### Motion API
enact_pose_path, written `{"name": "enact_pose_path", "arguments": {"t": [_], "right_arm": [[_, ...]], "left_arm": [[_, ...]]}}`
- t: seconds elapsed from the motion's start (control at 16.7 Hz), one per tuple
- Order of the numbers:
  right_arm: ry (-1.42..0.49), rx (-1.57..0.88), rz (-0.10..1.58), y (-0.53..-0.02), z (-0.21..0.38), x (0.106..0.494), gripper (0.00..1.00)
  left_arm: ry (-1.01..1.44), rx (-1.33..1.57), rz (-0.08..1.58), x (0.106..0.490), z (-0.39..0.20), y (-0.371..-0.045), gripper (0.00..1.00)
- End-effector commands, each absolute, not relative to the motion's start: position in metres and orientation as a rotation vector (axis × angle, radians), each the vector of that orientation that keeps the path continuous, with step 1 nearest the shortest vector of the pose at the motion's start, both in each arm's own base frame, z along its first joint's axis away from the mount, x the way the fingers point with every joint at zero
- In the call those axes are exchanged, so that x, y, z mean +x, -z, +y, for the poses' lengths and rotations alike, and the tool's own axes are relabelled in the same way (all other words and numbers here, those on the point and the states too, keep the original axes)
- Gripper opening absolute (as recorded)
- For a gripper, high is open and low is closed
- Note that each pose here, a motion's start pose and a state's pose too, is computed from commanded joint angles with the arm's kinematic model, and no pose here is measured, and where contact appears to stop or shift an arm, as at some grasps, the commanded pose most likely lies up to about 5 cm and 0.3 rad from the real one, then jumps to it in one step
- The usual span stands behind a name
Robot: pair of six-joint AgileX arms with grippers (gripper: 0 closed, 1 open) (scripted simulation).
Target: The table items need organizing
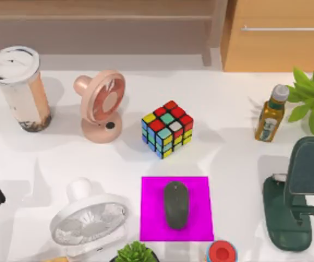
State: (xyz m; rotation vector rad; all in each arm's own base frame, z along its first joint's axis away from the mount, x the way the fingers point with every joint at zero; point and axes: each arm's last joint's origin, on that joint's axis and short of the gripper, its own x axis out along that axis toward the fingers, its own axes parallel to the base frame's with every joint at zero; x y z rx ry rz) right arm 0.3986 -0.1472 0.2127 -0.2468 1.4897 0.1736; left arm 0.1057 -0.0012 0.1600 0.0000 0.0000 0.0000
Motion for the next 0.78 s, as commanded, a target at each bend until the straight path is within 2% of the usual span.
{"name": "enact_pose_path", "arguments": {"t": [0.24, 0.6, 0.78], "right_arm": [[-0.006, -0.011, 1.566, -0.181, -0.197, 0.38, 1.0], [0.003, -0.002, 1.568, -0.18, -0.199, 0.379, 1.0], [0.004, 0.004, 1.571, -0.159, -0.2, 0.38, 1.0]], "left_arm": [[0.0, 0.0, 0.0, 0.106, -0.001, -0.16, 1.0], [0.0, 0.0, 0.0, 0.106, -0.001, -0.16, 1.0], [0.0, 0.0, 0.0, 0.106, -0.001, -0.16, 1.0]]}}
